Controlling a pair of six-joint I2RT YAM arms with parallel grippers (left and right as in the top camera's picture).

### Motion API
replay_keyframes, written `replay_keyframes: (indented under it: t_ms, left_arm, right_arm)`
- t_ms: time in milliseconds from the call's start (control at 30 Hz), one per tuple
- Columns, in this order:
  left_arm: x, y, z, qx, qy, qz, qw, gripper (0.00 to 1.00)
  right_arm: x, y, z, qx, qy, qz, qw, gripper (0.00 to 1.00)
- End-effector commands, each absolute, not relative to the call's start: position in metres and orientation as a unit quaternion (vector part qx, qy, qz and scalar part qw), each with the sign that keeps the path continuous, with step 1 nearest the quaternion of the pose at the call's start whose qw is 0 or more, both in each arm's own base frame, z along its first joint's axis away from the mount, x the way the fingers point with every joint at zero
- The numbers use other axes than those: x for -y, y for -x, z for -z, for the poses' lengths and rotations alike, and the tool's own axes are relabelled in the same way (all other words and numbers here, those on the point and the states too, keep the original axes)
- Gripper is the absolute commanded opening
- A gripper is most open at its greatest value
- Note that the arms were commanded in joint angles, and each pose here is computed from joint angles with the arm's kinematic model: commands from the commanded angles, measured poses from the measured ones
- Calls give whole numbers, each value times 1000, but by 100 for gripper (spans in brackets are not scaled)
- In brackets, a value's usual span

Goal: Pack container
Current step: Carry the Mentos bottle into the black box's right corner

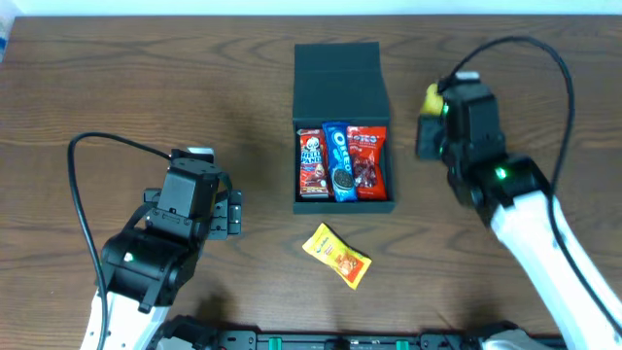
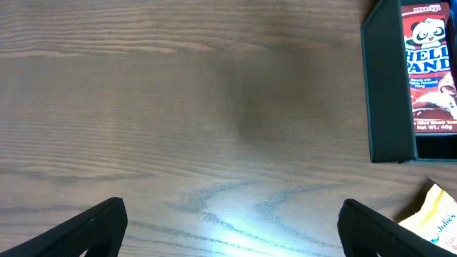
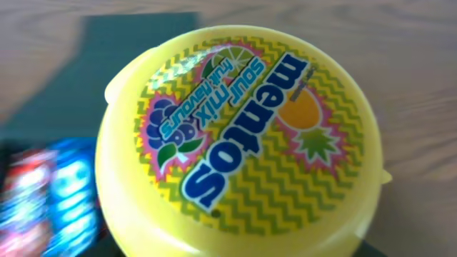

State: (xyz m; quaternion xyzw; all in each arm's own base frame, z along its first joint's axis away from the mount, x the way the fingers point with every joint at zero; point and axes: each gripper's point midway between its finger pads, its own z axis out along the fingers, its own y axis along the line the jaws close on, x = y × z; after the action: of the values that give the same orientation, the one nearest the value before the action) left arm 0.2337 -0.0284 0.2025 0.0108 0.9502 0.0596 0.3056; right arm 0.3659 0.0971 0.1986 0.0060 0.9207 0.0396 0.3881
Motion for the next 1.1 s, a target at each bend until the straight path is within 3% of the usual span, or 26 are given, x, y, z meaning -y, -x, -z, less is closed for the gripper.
replay_keyframes:
  t_ms: [0, 200, 533, 700, 1067]
  left_arm:
    - [27, -233, -202, -951, -12, -62, 304, 95]
    - [27, -233, -202, -951, -12, -62, 304, 95]
    - [27, -233, -202, -951, -12, -62, 304, 95]
    - [27, -233, -202, -951, -12, -62, 304, 95]
    - [27, -233, -202, -951, -12, -62, 304, 95]
  right_arm:
    - [-132, -337, -207, -925, -28, -131, 356, 1]
    - [-168, -292, -182, -949, -35, -209, 235, 2]
    - [-214, -278, -139, -956, 23, -282, 84, 2]
    - [-216, -281, -135, -965, 59, -254, 17, 1]
    - [-181, -285, -140, -980, 68, -185, -21, 2]
